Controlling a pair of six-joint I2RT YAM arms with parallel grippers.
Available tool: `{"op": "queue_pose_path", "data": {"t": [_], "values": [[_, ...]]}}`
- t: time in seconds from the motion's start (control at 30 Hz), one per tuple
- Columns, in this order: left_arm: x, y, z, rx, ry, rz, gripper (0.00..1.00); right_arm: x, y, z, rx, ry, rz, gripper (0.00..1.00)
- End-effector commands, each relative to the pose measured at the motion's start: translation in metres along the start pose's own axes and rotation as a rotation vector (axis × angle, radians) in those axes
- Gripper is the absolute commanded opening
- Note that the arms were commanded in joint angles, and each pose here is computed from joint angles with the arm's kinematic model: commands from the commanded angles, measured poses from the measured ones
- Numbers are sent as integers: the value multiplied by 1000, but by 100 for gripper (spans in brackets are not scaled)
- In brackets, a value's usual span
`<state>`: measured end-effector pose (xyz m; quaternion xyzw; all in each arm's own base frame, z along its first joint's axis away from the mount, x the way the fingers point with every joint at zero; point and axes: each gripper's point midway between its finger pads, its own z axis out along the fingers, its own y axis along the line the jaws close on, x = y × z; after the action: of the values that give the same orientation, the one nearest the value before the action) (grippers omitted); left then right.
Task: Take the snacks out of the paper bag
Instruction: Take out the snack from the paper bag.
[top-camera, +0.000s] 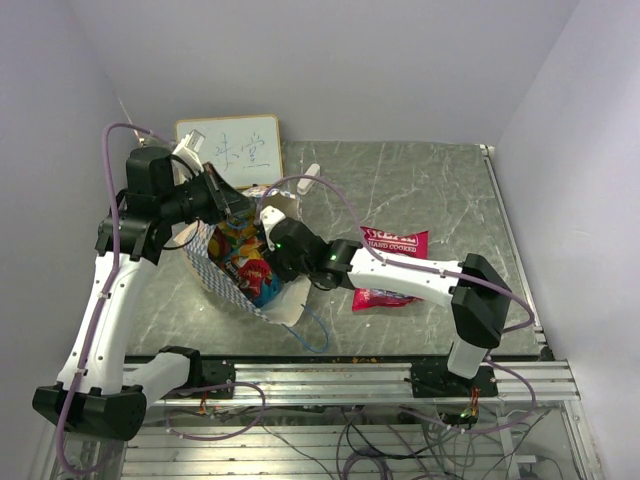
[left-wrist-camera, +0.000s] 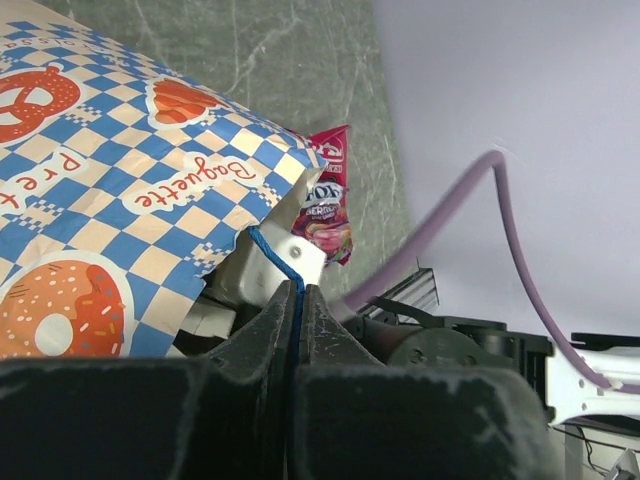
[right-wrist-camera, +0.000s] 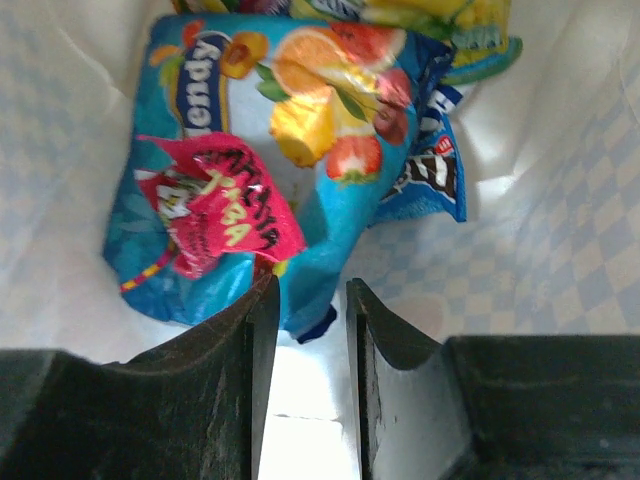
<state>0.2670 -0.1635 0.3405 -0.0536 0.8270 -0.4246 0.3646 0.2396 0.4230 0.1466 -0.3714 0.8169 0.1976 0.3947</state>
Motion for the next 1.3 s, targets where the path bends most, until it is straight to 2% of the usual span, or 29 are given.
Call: {"op": "queue_pose_path", "data": {"t": [0.0, 0.33, 0.63, 0.77, 0.87, 1.0, 1.27], "values": [[5, -14, -3, 80, 14, 37, 7, 13, -18, 2, 109, 52, 15, 34], [2, -11, -10, 34, 0, 78, 7, 22, -25, 3, 146, -17, 108, 46], [4, -12, -10, 38, 10, 76, 7, 22, 2, 14, 9, -41, 161, 56], [5, -12, -11, 33, 17, 79, 7, 36, 1, 24, 28, -7, 192, 58], [5, -11, -10, 32, 23, 81, 7, 49, 1, 32, 41, 47, 192, 54], [5, -9, -10, 22, 25, 86, 7, 50, 8, 37, 7, 53, 190, 47], [-6, -5, -13, -36, -5, 118, 7, 4, 4, 8, 6, -53, 173, 8]]}}
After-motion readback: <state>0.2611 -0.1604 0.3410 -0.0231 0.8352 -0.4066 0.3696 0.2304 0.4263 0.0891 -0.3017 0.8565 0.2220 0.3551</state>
